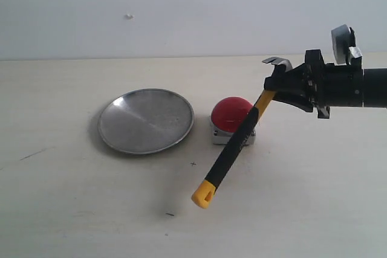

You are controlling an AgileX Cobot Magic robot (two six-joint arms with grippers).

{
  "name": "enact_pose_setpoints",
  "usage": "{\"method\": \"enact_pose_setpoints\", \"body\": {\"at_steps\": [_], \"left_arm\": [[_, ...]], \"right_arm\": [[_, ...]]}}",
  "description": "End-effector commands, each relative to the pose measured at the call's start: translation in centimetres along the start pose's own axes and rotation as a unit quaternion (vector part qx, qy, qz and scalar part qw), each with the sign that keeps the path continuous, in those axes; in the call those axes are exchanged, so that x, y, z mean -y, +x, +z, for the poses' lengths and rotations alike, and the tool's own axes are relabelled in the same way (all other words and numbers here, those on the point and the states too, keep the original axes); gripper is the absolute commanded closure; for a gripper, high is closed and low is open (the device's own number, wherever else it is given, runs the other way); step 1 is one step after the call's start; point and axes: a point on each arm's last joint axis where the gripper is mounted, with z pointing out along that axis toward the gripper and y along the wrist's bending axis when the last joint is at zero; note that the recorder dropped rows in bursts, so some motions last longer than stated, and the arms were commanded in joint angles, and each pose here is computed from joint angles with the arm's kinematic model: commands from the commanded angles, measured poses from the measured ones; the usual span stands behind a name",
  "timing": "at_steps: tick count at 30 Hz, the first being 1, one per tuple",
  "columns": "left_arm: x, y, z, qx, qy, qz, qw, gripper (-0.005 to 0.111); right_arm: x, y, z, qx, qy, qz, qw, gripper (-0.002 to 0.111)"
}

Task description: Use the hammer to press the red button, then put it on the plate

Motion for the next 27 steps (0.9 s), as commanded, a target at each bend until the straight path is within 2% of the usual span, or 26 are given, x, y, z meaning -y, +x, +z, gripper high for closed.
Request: {"method": "enact_pose_setpoints", "body": {"at_steps": [1,7,16,27], "left_arm": [[0.0,0.1,0.0,0.002,0.004,0.001,1.000,0.107],[0.0,0.1,0.0,0.002,0.004,0.001,1.000,0.107],[0.0,0.1,0.0,0.002,0.004,0.001,1.000,0.107],[0.0,0.1,0.0,0.002,0.004,0.003,1.000,0.107]], "right_arm": [[-2.0,-0.1,-0.7,0.029,-0.036,-0.013,0.999,0.108],[-3.4,0.3,-1.4,0.046,-0.042,-0.018,0.998,0.108],[-6.6,1.0,-2.7,0.060,-0.050,-0.063,0.995,0.108],[-8.2,1.5,-3.5,0.066,-0.054,-0.080,0.993,0.108]]}}
